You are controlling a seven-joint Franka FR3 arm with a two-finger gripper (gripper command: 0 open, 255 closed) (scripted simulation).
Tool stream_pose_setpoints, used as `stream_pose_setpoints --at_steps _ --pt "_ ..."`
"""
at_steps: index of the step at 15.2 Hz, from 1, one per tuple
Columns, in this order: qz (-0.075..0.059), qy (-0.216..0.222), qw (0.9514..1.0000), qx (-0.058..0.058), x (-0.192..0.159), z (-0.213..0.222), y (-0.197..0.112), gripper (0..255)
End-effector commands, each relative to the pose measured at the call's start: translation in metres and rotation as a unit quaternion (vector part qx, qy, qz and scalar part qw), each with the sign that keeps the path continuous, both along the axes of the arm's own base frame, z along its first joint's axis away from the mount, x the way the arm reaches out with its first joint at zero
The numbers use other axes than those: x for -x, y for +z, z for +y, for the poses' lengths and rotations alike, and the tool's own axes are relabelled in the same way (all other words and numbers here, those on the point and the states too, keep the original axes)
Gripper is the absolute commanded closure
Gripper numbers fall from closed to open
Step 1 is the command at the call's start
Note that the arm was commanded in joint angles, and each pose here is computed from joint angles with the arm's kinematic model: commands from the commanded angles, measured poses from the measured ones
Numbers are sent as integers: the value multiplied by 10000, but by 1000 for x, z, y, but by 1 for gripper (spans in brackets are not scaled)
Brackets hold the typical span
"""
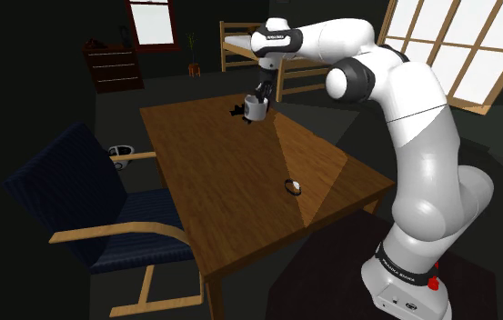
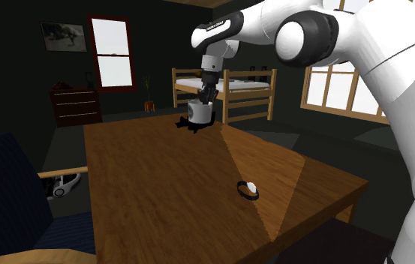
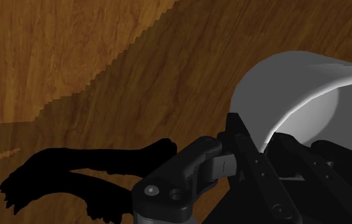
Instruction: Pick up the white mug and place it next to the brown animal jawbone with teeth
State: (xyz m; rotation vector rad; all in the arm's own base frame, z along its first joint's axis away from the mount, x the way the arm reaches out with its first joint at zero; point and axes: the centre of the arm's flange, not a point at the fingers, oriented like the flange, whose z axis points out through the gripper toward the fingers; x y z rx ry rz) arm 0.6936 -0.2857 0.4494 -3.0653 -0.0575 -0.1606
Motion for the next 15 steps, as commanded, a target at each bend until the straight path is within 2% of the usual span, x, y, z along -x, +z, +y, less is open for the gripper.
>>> stream_pose_setpoints --at_steps 1,15 --pt "-4 -1 10000 2 0 0 -10 255" --pt "-4 -1 10000 2 0 0 -84 255"
